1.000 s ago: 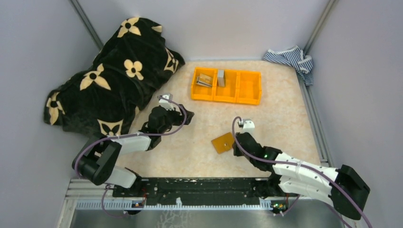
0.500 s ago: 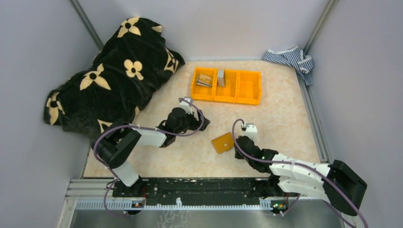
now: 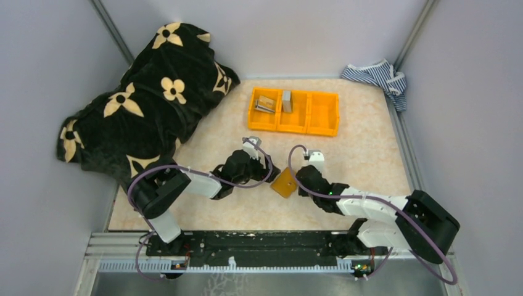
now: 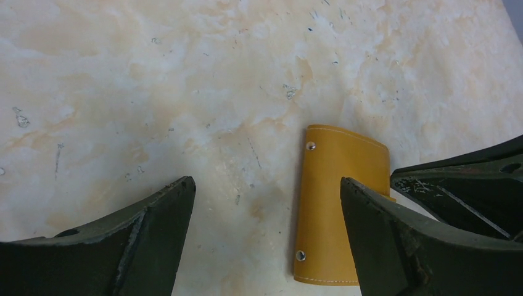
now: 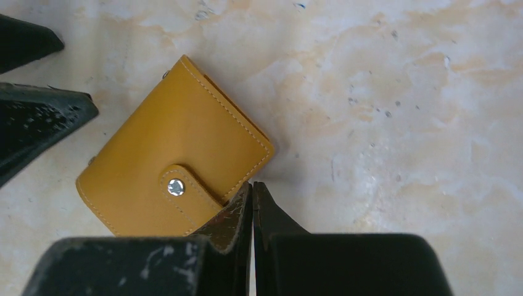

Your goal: Take the credit cards out of the card holder

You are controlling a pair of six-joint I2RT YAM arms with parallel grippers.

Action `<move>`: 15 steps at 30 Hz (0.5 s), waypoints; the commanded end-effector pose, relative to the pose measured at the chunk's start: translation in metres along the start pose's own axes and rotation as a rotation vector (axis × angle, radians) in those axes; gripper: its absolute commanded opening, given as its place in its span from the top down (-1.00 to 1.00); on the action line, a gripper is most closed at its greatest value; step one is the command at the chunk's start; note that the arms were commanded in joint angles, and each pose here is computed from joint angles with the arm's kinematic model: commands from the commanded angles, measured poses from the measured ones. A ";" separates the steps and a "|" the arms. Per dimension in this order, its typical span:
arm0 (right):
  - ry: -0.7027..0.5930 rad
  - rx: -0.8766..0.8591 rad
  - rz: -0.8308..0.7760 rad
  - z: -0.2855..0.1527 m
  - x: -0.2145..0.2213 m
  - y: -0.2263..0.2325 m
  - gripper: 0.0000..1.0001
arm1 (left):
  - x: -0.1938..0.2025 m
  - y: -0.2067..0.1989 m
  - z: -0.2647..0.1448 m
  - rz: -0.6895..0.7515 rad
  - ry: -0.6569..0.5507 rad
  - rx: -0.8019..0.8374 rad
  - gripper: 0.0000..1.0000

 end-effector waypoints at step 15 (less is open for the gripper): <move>-0.143 -0.145 -0.042 0.005 -0.067 0.058 0.96 | -0.015 0.003 -0.022 0.013 -0.024 -0.052 -0.90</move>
Point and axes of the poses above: each gripper's point midway between its finger pads, its own z axis out along the fingers, its own y axis along the line the jaws close on, x = y × z, the point moved 2 cm from there along -z, back along the fingers, and after that the axes turned 9 degrees about z, right-handed, at the moved point
